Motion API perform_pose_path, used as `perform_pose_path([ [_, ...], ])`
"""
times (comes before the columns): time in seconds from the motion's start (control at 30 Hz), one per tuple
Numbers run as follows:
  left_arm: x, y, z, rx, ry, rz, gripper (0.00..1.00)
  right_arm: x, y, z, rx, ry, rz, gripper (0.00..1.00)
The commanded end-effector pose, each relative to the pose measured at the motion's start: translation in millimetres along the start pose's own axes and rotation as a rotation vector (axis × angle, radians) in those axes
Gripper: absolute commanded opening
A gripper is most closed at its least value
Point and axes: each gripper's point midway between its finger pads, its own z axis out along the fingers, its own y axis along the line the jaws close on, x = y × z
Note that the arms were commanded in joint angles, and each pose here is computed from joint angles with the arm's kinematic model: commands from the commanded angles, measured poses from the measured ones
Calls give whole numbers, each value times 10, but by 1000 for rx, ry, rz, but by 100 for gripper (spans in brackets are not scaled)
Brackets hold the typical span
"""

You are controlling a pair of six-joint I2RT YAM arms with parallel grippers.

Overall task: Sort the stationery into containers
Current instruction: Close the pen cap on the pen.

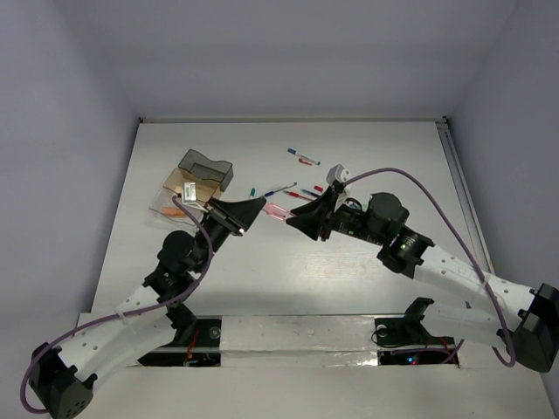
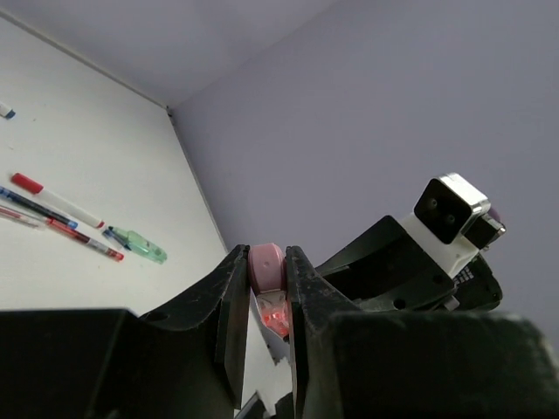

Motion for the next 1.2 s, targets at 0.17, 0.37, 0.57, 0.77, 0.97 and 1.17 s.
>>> perform_pose_path([
  [0.17,-366,-494,-83,201,-143,-119,0,-163,-192,65,106,-105,-22,0],
  [0.37,-320,-496,-43,216,-129,-120,0,-195,-112,87,95,-131,-25,0],
  [0.57,-175,-381,23,189,-76,-102,0,-270,-92,117,97,-148,-28,0],
  [0.77,-194,-232,20,105,-85,-12,0,-430,-60,72,102,-149,-60,0],
  [0.97,-156,-209,25,90,-59,37,0,-392,-45,108,97,-73,-64,0],
  [1.17,65,-208,82,133,33,9,0,-398,-72,315,92,-23,-48,0],
])
